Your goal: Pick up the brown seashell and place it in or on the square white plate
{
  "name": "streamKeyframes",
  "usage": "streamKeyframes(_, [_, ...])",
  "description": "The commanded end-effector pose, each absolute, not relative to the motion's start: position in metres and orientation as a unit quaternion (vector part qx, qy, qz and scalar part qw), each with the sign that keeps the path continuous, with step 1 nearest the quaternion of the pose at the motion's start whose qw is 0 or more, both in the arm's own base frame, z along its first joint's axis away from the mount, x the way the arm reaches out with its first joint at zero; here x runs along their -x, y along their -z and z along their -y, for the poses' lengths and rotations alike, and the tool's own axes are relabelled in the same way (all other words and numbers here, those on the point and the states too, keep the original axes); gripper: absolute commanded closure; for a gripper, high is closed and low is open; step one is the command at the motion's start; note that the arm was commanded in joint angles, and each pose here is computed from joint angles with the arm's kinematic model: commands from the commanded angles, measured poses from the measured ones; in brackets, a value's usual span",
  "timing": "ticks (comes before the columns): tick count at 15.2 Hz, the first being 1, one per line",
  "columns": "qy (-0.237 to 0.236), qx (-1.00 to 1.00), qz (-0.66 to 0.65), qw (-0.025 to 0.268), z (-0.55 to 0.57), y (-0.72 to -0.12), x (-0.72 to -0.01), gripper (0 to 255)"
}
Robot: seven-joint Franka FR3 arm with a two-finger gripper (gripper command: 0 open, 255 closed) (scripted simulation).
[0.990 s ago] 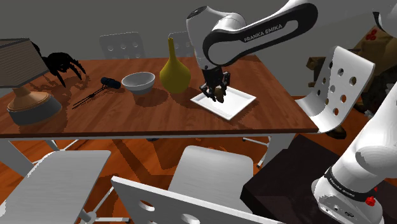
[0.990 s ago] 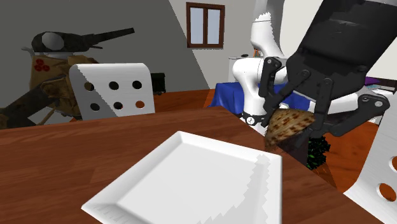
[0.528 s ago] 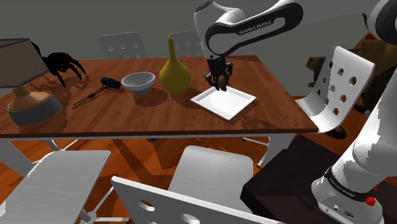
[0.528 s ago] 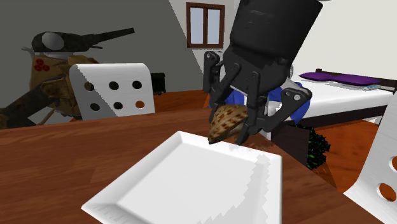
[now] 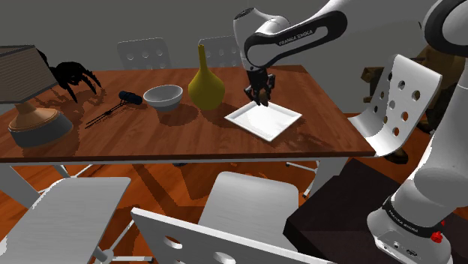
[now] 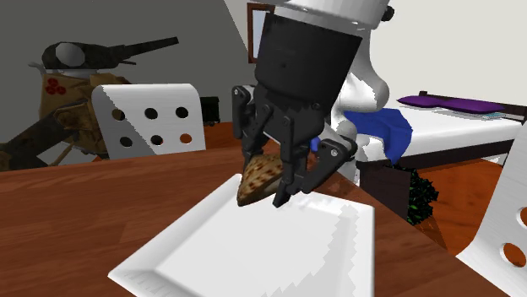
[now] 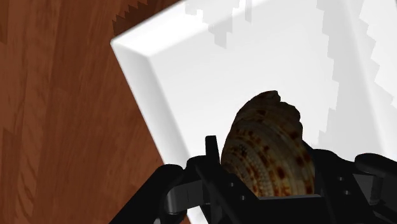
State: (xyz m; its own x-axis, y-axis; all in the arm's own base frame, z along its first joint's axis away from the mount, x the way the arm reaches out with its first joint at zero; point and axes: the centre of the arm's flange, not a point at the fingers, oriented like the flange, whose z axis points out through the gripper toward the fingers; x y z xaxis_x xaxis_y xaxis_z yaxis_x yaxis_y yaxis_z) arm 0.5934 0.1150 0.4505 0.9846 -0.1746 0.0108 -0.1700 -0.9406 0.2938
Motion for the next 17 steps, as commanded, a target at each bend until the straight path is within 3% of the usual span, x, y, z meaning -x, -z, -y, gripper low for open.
streamKeyframes(1, [0.007, -0.985, 0.087, 0.148, -0.115, -0.44, -0.592, 255])
streamKeyframes(9, [0.007, -0.985, 0.087, 0.148, -0.115, -0.394, -0.592, 255])
streamKeyframes(17, [0.007, -0.985, 0.087, 0.148, -0.115, -0.394, -0.592, 255])
